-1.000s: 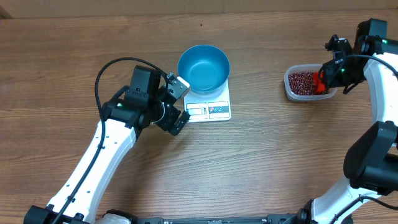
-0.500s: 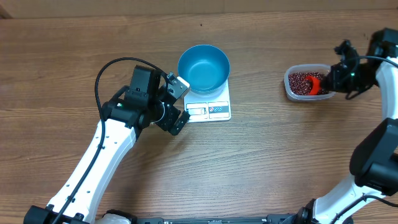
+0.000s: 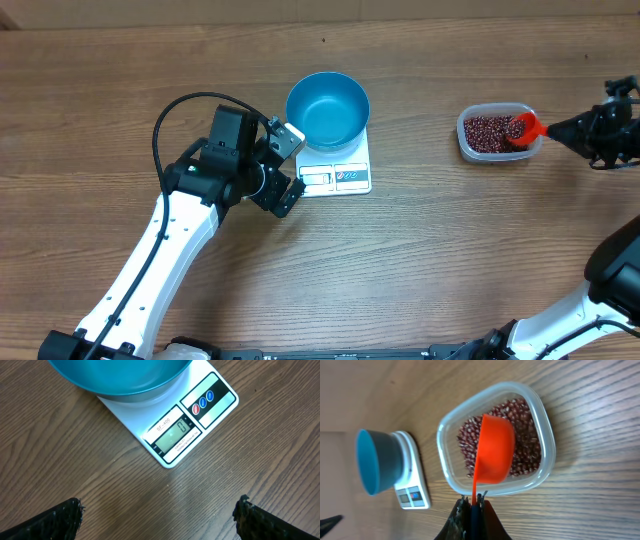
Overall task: Scoop item into bowl and weigh 150g on scale
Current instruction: 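Carry the filled scoop left over the teal bowl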
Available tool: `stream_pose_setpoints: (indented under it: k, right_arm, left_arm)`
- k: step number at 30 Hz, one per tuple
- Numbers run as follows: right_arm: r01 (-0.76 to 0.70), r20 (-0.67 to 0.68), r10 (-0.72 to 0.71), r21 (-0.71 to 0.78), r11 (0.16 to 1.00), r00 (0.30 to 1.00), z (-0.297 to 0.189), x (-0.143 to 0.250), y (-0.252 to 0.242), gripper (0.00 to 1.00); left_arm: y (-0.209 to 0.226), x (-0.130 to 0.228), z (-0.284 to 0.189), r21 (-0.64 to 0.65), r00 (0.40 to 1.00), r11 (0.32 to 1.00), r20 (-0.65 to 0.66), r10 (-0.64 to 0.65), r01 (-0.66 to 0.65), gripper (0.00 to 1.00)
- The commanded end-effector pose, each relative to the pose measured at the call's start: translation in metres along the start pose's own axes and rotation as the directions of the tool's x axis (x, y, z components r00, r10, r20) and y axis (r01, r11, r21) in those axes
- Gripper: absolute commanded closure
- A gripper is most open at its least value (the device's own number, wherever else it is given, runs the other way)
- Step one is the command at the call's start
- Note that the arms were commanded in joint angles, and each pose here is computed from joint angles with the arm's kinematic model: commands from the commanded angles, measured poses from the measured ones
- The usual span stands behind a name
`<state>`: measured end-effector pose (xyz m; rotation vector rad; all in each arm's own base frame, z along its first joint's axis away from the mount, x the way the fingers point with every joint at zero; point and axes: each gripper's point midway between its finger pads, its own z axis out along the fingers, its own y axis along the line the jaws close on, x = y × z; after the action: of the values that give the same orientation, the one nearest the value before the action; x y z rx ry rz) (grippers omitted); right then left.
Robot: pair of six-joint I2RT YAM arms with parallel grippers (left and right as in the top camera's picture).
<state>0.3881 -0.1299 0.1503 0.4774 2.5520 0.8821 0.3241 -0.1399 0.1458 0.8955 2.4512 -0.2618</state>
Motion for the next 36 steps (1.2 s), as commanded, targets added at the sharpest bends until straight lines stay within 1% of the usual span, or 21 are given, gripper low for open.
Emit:
stream_pose_setpoints:
  k: [1,6,7,11,16,23,25,30,34,36]
  right_arm:
    - [0.004,0.032,0.0,-0.141,0.99,1.0,-0.005,-0.003,0.017,0.96]
    - [0.016,0.047,-0.003,-0.278,0.96,0.999,-0.008,-0.003,0.043,0.96]
    - [0.021,0.045,-0.006,-0.326,0.945,0.999,-0.009,-0.002,0.053,0.96]
    - [0.045,0.02,-0.04,-0.397,0.917,0.999,-0.007,0.008,0.074,0.96]
    - [0.059,-0.069,-0.098,-0.428,0.902,0.993,0.014,0.027,0.106,0.96]
    - [0.119,-0.203,-0.245,-0.488,0.864,0.948,0.056,0.067,0.168,0.96]
    - [0.132,-0.216,-0.28,-0.522,0.843,0.935,0.063,0.075,0.186,0.96]
    - [0.158,-0.243,-0.333,-0.541,0.826,0.911,0.084,0.085,0.225,0.96]
    - [0.209,-0.252,-0.361,-0.478,0.853,0.898,0.107,0.088,0.243,0.96]
    - [0.248,-0.241,-0.388,-0.459,0.853,0.89,0.12,0.09,0.256,0.96]
  left_arm:
    - [0.001,-0.002,-0.006,-0.008,1.0,1.0,0.019,-0.01,0.01,0.0]
    - [0.001,-0.002,-0.006,-0.008,1.0,1.0,0.019,-0.01,0.01,0.01]
    - [0.001,-0.002,-0.006,-0.008,1.0,1.0,0.019,-0.01,0.01,0.0]
    - [0.001,-0.002,-0.006,-0.008,1.0,1.0,0.019,-0.01,0.01,0.0]
    - [0.001,-0.002,-0.006,-0.008,1.0,1.0,0.019,-0.01,0.01,0.0]
    - [0.001,-0.002,-0.006,-0.008,1.0,1.0,0.019,-0.01,0.01,0.0]
    - [0.001,-0.002,-0.006,-0.008,1.0,1.0,0.019,-0.01,0.01,0.0]
    - [0.001,-0.002,-0.006,-0.008,1.0,1.0,0.019,-0.01,0.01,0.0]
    - [0.001,-0.002,-0.006,-0.008,1.0,1.0,0.019,-0.01,0.01,0.0]
    - [0.001,-0.002,-0.006,-0.008,1.0,1.0,0.019,-0.01,0.01,0.01]
